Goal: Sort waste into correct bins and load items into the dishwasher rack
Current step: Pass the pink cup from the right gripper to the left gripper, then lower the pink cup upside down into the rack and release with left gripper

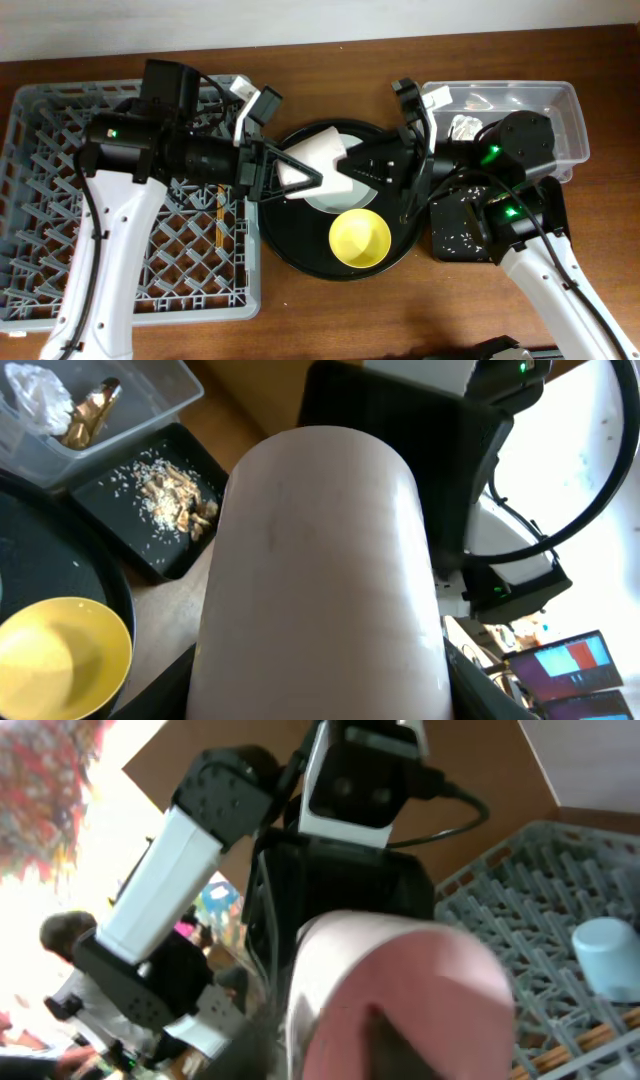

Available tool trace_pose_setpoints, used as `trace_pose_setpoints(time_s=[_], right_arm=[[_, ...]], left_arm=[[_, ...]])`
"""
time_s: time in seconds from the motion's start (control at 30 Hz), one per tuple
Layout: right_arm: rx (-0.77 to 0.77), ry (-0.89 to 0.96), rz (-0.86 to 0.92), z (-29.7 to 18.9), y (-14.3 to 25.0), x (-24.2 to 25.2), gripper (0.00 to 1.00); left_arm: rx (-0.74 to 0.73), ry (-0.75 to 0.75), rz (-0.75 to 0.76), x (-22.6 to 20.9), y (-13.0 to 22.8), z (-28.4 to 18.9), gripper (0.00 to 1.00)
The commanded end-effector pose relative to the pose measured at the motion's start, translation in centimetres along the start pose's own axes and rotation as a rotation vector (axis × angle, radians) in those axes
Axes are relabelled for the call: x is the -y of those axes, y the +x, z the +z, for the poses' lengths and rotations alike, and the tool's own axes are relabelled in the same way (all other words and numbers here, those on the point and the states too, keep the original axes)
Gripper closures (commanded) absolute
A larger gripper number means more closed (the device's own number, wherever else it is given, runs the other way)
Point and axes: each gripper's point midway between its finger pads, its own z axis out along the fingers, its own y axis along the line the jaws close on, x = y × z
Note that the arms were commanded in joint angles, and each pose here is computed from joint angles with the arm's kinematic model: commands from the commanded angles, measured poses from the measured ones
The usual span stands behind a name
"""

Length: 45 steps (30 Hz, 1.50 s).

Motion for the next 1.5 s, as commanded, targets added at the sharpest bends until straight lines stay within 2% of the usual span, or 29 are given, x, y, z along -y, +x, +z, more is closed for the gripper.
trace_pose_setpoints(time_s=[0.0, 0.13, 0.2, 0.27, 0.33, 0.43, 0.47, 0.63, 0.7, 0.87, 1.0, 1.1, 1.17, 1.23, 1.47], right_arm=[[0.028, 0.03, -0.005, -0.6, -0.7, 0.7, 0.36], [0.028, 0.05, 0.021, -2.3, -1.0, 1.3, 0.21], [0.027, 0.075, 0.075, -3.1, -0.8, 2.2, 0.18], [0.03, 0.11, 0.146, -4.0, -0.3, 3.3, 0.14], [0.03, 0.161, 0.201, -5.0, 0.6, 4.9, 0.13], [0.034, 0.292, 0.298, -5.8, 2.6, 7.8, 0.12], [0.029, 0.379, 0.35, -6.2, 3.9, 9.3, 0.12], [-0.08, 0.874, 0.499, -9.0, 10.9, 15.0, 0.12], [-0.137, 0.981, 0.48, -8.9, 12.5, 15.5, 0.13], [-0.224, 1.066, 0.401, -7.6, 14.3, 15.3, 0.12], [-0.246, 1.091, 0.384, -7.5, 14.7, 15.3, 0.11], [-0.246, 1.092, 0.385, -7.5, 14.8, 15.3, 0.11], [-0.249, 1.094, 0.387, -7.6, 14.8, 15.3, 0.11], [-0.25, 1.094, 0.389, -7.6, 14.9, 15.3, 0.11], [-0.252, 1.095, 0.39, -7.6, 14.9, 15.3, 0.11]], left_arm=[[0.008, 0.023, 0.008, 0.5, -0.2, 0.0, 0.65], [0.025, -0.106, -0.008, -2.1, -0.4, -1.6, 0.73], [0.027, -0.269, -0.055, -5.0, 0.0, -3.4, 0.74], [0.026, -0.505, -0.163, -8.9, 0.8, -6.2, 0.74], [0.047, -0.977, -0.409, -14.7, 3.3, -12.8, 0.74], [0.09, -1.427, -0.614, -16.9, 6.4, -19.9, 0.74], [0.088, -1.486, -0.64, -16.8, 6.9, -20.8, 0.74], [0.021, -1.524, -0.733, -16.3, 9.1, -21.1, 0.74], [-0.005, -1.588, -0.797, -16.2, 10.4, -21.9, 0.74], [-0.082, -1.565, -0.848, -17.4, 11.9, -21.0, 0.74], [-0.165, -1.551, -0.894, -18.9, 14.5, -19.9, 0.74], [-0.21, -1.499, -0.918, -20.6, 16.6, -18.3, 0.74], [-0.235, -1.398, -0.888, -22.1, 17.4, -16.4, 0.74], [-0.231, -1.351, -0.871, -22.9, 17.6, -15.4, 0.74], [-0.183, -1.361, -0.835, -24.7, 17.3, -15.2, 0.73]])
